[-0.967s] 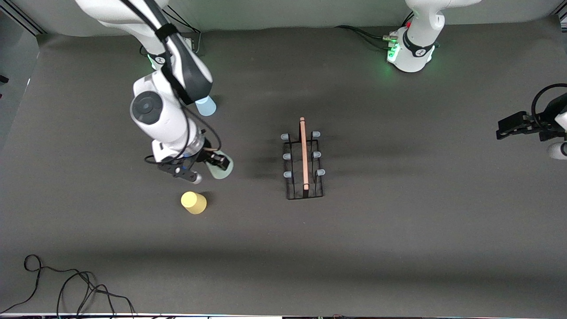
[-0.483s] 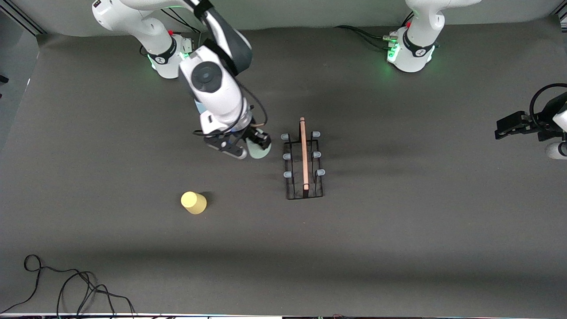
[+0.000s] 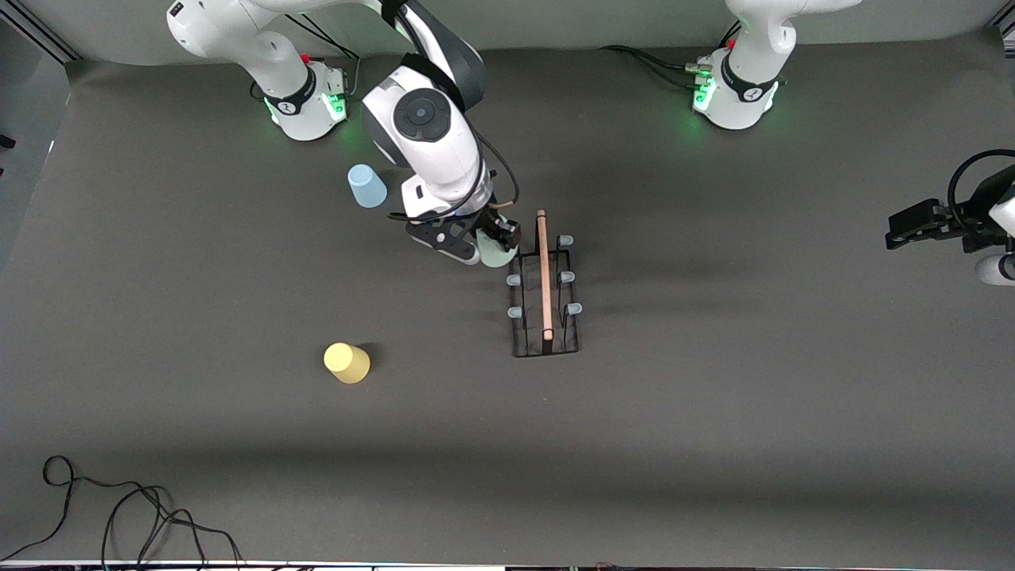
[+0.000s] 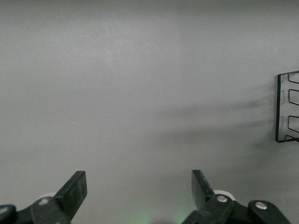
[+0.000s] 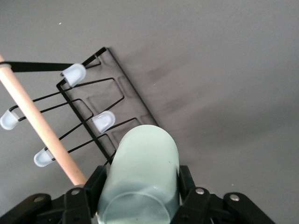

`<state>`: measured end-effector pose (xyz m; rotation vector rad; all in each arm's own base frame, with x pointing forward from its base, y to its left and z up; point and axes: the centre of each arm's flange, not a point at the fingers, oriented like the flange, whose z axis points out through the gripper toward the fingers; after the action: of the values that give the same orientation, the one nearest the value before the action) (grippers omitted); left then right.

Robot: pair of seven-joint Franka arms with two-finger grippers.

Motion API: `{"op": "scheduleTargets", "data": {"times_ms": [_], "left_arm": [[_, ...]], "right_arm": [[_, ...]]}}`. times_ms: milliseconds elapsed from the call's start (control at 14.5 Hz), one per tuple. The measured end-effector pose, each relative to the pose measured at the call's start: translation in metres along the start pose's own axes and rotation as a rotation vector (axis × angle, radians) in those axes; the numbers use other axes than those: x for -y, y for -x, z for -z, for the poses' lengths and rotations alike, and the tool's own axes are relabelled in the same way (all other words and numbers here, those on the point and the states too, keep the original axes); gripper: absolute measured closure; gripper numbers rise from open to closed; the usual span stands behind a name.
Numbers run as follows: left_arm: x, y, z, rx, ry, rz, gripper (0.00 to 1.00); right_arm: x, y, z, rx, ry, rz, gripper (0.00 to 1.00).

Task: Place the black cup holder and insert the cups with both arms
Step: 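Carry the green cup with the right gripper onto a rack peg, then release the green cup and move the right gripper to the yellow cup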

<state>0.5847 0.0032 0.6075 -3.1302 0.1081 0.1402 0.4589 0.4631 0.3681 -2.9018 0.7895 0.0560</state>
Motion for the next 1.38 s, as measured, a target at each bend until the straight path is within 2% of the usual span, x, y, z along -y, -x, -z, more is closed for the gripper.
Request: {"op": "scheduleTargets", "data": {"times_ms": [345,552,898,1105,1381], "left_arm": [[0.000,0.000,-0.001,0.002,0.000,0.000,0.00],[0.000,0.000,-0.001,0.002,0.000,0.000,0.00],[0.000,0.000,-0.001,0.002,0.000,0.001,0.00],[0.000,0.000,-0.001,0.003,0.000,0.001,0.00],[0.000,0.000,-0.001,0.002,0.000,0.001,0.00]], "right_arm": [[0.016,0.000,-0.027,0.004,0.015,-0.006,0.33],[0.019,-0.001,-0.032,0.004,0.017,-0.015,0.14],[0.022,-0.006,-0.024,-0.005,0.002,-0.024,0.11],[0.017,-0.036,0.004,-0.034,0.002,-0.026,0.11],[-0.019,-0.113,0.059,-0.050,0.089,0.073,0.11]]}}
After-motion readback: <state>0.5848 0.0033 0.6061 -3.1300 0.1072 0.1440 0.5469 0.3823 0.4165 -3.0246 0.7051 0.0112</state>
